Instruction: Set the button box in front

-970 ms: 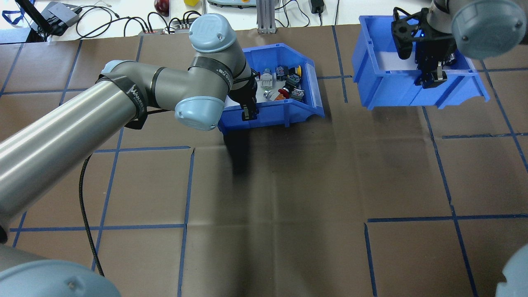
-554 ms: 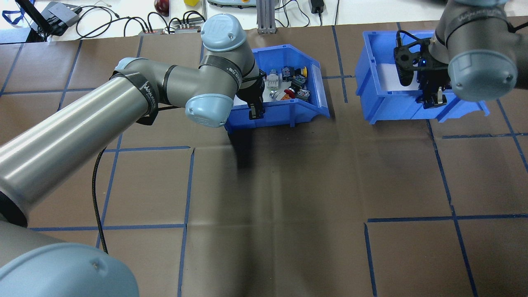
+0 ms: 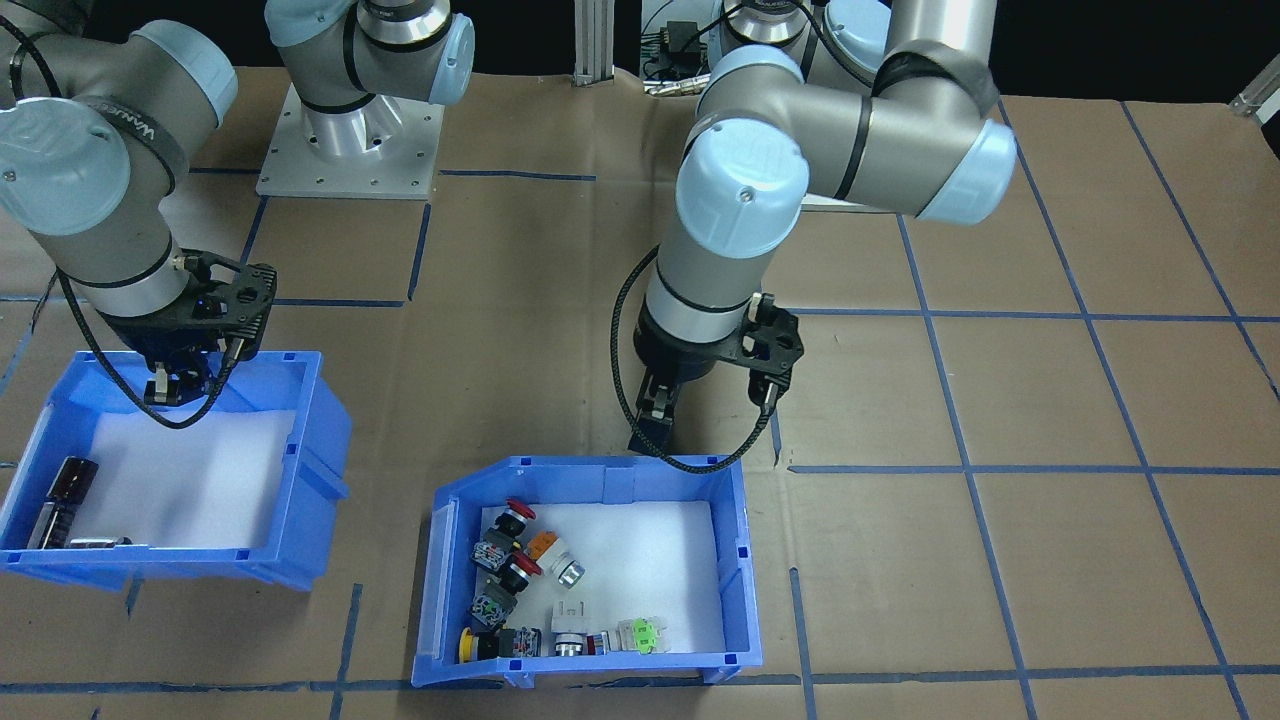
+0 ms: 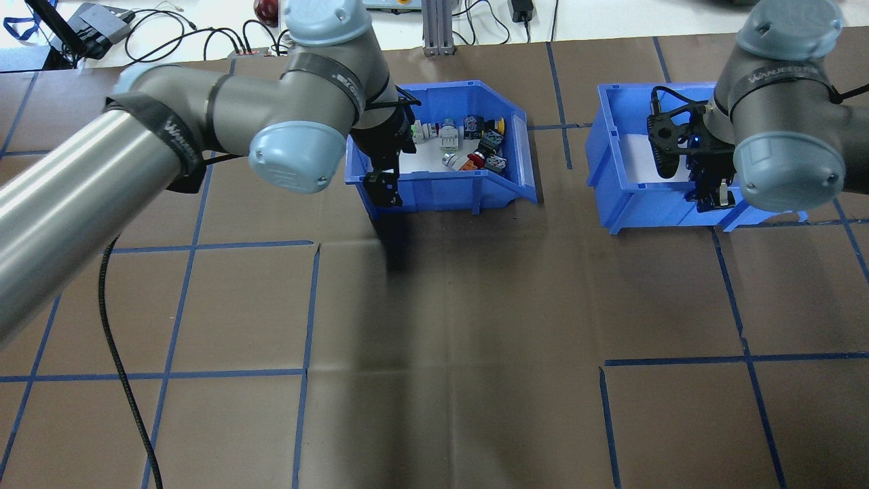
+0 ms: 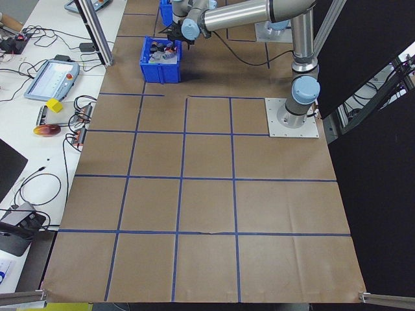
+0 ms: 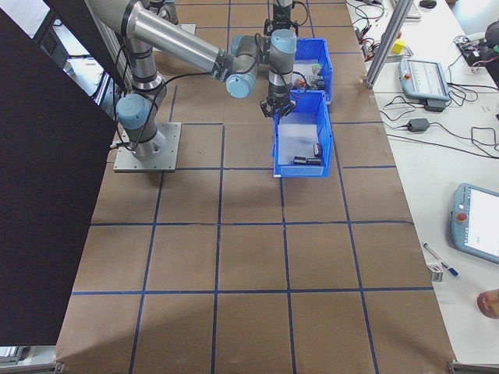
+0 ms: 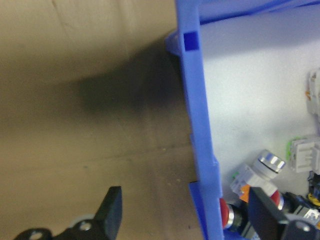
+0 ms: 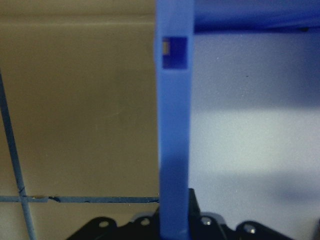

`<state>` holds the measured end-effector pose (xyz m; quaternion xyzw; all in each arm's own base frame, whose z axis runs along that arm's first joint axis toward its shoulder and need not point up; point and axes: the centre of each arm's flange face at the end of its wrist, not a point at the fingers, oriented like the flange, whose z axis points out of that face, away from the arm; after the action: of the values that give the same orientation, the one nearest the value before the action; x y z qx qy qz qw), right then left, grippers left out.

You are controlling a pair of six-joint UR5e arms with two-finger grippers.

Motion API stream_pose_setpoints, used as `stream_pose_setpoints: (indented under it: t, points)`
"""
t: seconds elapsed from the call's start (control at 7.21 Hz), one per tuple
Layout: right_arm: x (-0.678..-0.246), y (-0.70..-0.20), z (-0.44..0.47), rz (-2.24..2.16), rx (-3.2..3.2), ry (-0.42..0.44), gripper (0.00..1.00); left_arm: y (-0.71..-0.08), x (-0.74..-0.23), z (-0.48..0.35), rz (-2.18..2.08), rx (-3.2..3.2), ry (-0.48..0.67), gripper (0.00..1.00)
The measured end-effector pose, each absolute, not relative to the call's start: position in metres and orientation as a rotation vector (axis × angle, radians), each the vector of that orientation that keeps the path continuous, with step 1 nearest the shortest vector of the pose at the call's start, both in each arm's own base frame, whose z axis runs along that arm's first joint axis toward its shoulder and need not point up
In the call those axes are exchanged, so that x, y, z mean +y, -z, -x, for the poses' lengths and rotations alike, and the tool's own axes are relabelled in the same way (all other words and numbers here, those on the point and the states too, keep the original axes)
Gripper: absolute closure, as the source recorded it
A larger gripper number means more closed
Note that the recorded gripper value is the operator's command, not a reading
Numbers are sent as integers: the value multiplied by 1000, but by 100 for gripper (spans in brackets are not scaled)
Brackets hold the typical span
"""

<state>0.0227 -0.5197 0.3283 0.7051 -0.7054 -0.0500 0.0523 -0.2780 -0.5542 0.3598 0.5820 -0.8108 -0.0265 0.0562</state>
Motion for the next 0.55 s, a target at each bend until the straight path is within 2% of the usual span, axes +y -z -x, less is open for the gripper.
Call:
stream_pose_setpoints:
  t: [0.55]
  points:
    - [-452,-345,-39,-2172,-2178,203,92,-446,-505,200,-939,-2887,57,2]
